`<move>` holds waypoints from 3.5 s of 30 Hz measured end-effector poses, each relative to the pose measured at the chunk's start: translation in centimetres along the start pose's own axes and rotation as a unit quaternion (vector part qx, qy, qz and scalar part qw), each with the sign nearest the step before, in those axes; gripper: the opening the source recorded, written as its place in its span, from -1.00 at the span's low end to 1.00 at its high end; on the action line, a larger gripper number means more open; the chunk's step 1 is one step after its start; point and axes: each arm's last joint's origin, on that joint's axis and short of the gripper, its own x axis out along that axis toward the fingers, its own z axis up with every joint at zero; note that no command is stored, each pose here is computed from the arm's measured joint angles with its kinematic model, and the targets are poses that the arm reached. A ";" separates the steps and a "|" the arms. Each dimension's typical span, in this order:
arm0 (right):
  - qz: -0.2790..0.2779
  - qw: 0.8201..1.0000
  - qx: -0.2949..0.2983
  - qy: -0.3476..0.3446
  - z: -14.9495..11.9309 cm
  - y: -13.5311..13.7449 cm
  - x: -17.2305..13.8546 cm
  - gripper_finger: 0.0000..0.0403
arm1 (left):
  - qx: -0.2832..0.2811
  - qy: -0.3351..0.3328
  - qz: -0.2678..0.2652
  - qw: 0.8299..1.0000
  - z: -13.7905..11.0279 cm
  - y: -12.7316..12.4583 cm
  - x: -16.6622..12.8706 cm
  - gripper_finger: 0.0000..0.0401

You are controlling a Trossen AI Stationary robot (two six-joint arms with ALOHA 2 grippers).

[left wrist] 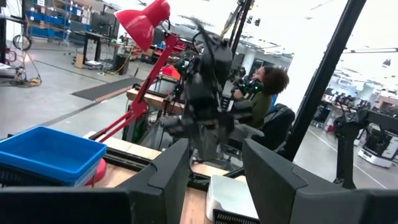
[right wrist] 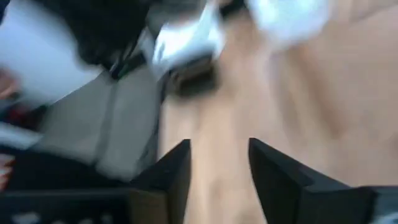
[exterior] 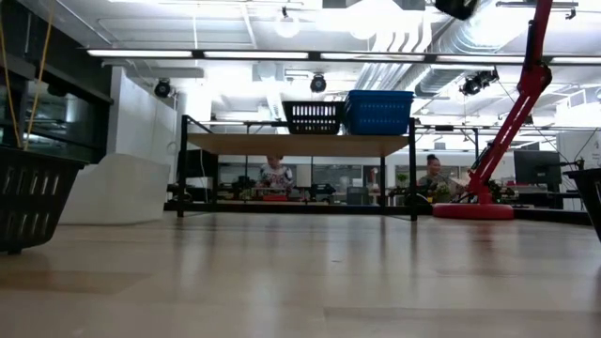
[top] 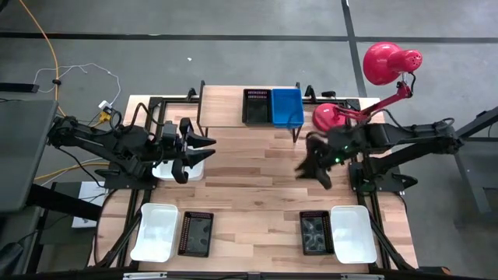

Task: Stack baskets on shelf by color
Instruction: Stack the right black bin on top of the other black bin on the shelf

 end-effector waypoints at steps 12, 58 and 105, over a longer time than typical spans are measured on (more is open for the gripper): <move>0.110 0.947 0.132 0.273 -7.5 7.5 4.3 -0.02 | 0.005 0.000 0.000 1.000 0.0 0.0 0.0 -0.31; -0.087 0.932 -0.051 0.349 -16.8 7.9 14.0 -0.97 | 0.037 0.002 0.008 0.999 -0.1 0.1 0.0 -0.31; -0.395 0.865 -0.257 0.170 16.4 -9.6 10.1 -1.00 | 0.035 -0.001 0.007 0.999 0.0 0.0 0.0 -0.31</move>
